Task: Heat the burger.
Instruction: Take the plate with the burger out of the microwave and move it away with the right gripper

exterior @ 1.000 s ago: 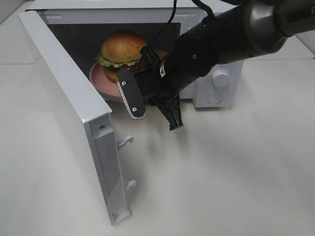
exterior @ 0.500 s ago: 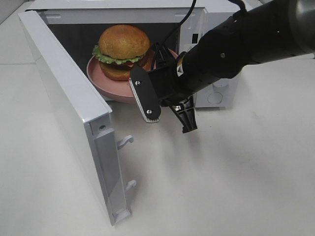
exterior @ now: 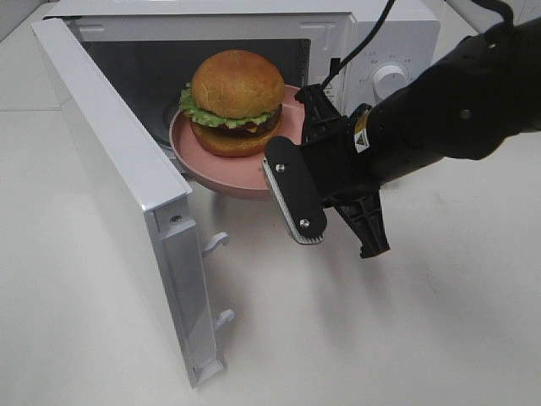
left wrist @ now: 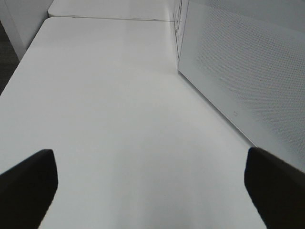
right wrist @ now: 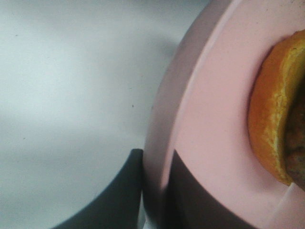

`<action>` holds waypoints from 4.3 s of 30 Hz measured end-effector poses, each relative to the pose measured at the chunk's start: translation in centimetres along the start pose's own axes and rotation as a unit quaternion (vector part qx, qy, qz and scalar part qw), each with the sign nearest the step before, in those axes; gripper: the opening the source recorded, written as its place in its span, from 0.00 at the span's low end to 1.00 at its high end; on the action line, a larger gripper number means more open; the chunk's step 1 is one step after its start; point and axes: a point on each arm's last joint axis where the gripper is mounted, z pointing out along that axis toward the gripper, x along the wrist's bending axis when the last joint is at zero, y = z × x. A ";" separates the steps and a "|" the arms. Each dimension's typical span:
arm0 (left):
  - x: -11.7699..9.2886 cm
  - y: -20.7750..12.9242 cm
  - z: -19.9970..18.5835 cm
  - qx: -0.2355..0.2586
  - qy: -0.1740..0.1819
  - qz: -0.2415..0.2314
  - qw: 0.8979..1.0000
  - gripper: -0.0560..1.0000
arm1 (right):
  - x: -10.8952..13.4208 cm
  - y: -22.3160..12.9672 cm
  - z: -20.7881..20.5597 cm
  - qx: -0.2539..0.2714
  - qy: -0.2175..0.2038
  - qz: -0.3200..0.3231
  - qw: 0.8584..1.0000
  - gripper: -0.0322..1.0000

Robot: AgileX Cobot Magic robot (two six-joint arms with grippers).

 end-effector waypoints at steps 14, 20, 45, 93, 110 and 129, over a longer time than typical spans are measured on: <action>0.0 0.0 0.0 0.000 0.000 0.000 1.000 0.99 | 3.6 -0.7 -4.1 0.001 0.000 0.012 1.000 0.14; 0.0 0.0 0.0 0.000 0.000 0.000 1.000 0.99 | 4.4 -1.0 -5.8 0.002 -0.009 0.023 1.000 0.14; 0.0 0.0 0.0 0.000 0.000 0.000 1.000 0.99 | 7.7 -1.4 -13.6 0.035 -0.012 0.069 0.997 0.14; 0.0 0.0 0.0 0.000 0.000 0.000 1.000 0.99 | 9.8 -6.5 -16.0 0.341 -0.080 0.494 0.796 0.14; 0.0 0.0 0.0 0.000 0.000 0.000 1.000 0.99 | 11.0 -6.3 -10.7 0.428 -0.070 0.584 0.687 0.14; 0.0 0.0 0.0 0.000 0.000 0.000 1.000 0.99 | 12.8 -9.3 -5.3 0.478 -0.052 0.621 0.619 0.14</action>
